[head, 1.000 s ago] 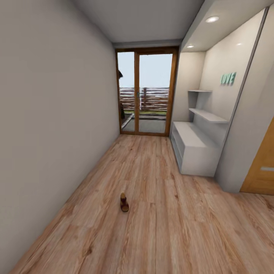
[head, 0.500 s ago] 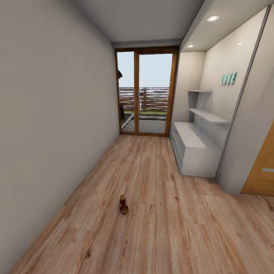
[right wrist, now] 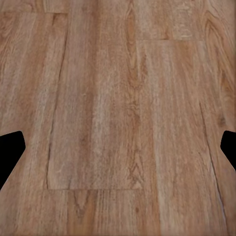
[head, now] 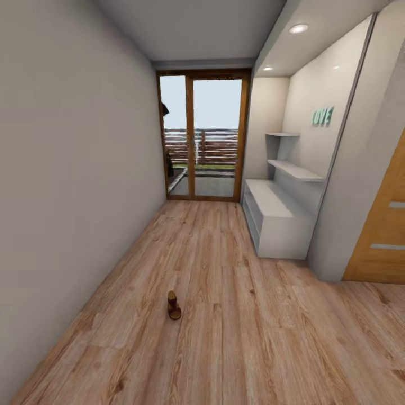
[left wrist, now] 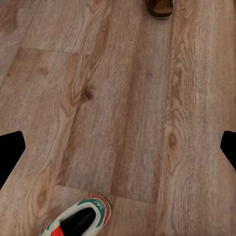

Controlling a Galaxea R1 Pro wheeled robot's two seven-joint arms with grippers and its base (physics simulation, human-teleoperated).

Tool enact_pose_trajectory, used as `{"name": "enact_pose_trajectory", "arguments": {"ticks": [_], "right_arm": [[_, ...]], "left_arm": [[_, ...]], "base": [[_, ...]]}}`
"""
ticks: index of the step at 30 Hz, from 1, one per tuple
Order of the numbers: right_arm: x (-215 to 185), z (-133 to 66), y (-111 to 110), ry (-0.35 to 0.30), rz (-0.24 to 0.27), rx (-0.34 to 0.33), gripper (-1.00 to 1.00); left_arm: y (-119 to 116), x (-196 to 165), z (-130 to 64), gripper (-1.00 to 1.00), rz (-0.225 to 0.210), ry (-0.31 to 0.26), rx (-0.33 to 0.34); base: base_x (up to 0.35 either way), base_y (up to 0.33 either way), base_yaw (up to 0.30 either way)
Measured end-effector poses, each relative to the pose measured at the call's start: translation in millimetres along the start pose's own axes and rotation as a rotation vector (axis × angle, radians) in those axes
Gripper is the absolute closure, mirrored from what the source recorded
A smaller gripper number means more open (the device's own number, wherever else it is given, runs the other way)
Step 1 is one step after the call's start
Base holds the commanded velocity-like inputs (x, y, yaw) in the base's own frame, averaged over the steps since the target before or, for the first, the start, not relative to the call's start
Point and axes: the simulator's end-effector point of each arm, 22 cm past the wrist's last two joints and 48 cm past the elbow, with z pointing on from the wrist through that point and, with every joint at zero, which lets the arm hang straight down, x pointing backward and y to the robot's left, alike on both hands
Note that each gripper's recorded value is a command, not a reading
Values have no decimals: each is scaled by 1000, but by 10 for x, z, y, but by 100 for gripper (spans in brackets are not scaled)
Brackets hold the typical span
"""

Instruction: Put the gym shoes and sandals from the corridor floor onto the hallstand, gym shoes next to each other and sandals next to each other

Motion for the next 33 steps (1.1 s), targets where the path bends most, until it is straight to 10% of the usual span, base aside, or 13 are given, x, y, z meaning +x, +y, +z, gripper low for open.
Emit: {"name": "enact_pose_trajectory", "arguments": {"ticks": [33], "right_arm": [[-9, -2, 0, -2, 1, 0, -100]], "left_arm": [[-3, -6, -1, -100, -1, -1, 1]], "base": [[268, -26, -46]]}}
